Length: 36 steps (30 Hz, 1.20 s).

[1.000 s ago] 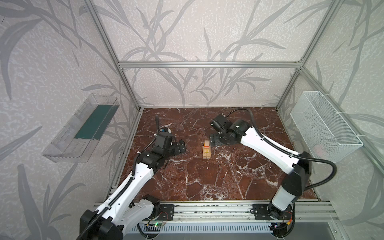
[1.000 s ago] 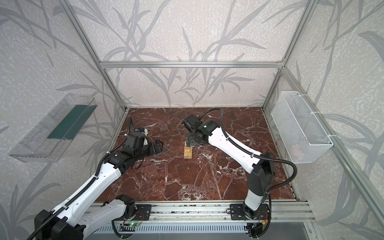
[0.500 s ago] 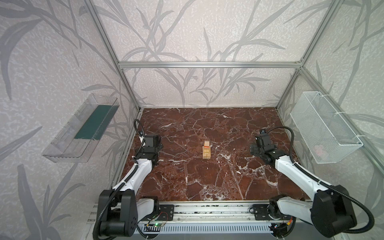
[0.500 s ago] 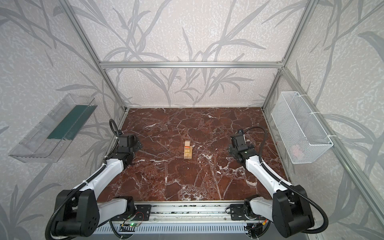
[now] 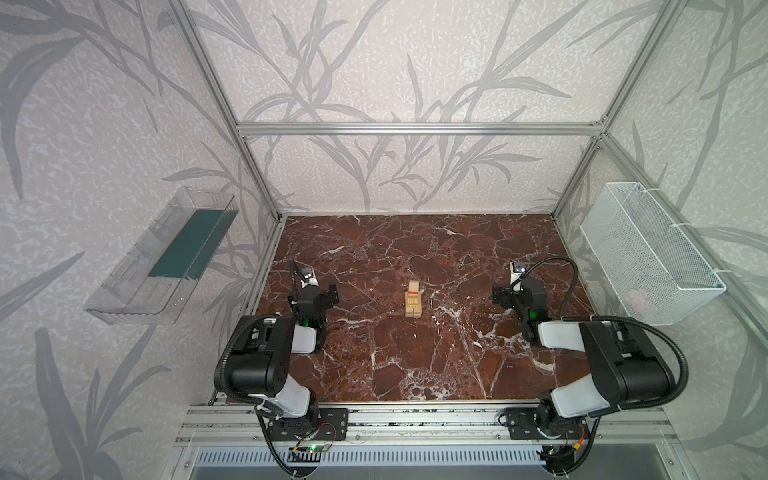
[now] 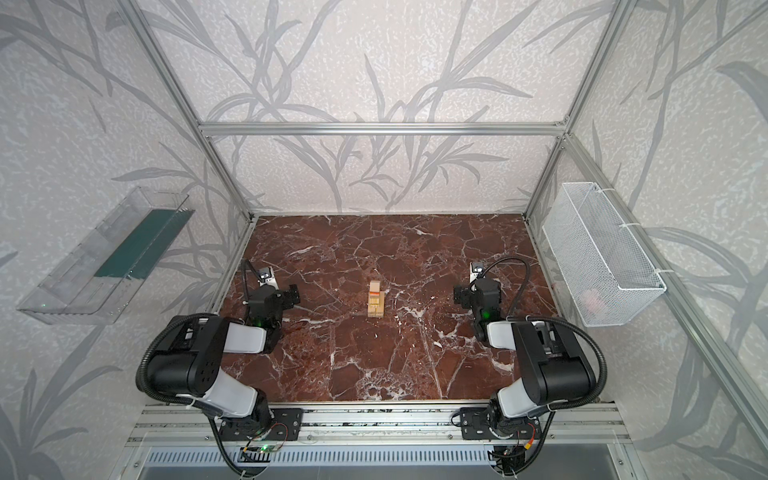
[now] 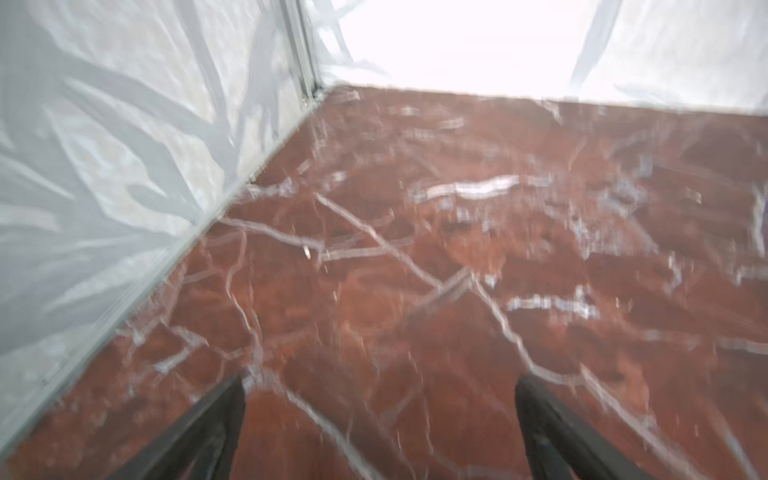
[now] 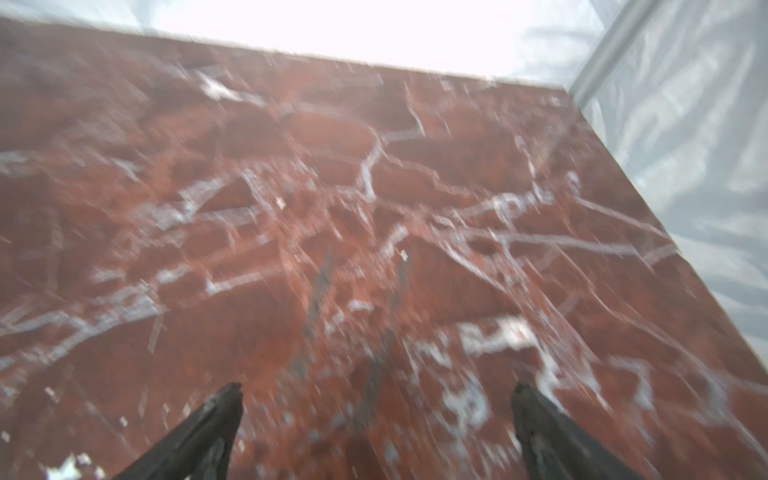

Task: Build the wood block tower

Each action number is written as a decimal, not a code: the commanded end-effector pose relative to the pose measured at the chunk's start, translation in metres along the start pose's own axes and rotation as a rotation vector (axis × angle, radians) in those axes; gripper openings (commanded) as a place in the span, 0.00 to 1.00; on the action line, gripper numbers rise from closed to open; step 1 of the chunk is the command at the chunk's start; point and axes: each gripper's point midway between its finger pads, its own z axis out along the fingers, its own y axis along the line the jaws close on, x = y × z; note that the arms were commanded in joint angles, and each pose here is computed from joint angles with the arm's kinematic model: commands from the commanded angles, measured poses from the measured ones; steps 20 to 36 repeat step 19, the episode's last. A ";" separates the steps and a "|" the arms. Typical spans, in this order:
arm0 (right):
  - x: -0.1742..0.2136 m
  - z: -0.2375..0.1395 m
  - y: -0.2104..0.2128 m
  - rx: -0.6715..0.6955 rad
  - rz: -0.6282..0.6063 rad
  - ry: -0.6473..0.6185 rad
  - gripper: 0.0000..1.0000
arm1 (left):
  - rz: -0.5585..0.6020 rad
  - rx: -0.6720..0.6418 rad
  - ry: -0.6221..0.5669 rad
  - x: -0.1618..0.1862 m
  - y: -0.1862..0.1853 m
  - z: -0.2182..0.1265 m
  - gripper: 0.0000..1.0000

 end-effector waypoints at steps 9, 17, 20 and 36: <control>-0.031 0.000 0.011 -0.063 -0.023 -0.140 0.99 | -0.006 0.024 -0.082 -0.033 -0.004 0.008 0.99; -0.030 0.001 0.011 -0.064 -0.024 -0.138 0.99 | -0.007 0.024 -0.076 -0.033 -0.004 0.009 0.99; -0.030 0.000 0.012 -0.065 -0.023 -0.138 0.99 | -0.007 0.025 -0.076 -0.033 -0.004 0.009 0.99; -0.030 0.000 0.012 -0.065 -0.023 -0.138 0.99 | -0.007 0.025 -0.076 -0.033 -0.004 0.009 0.99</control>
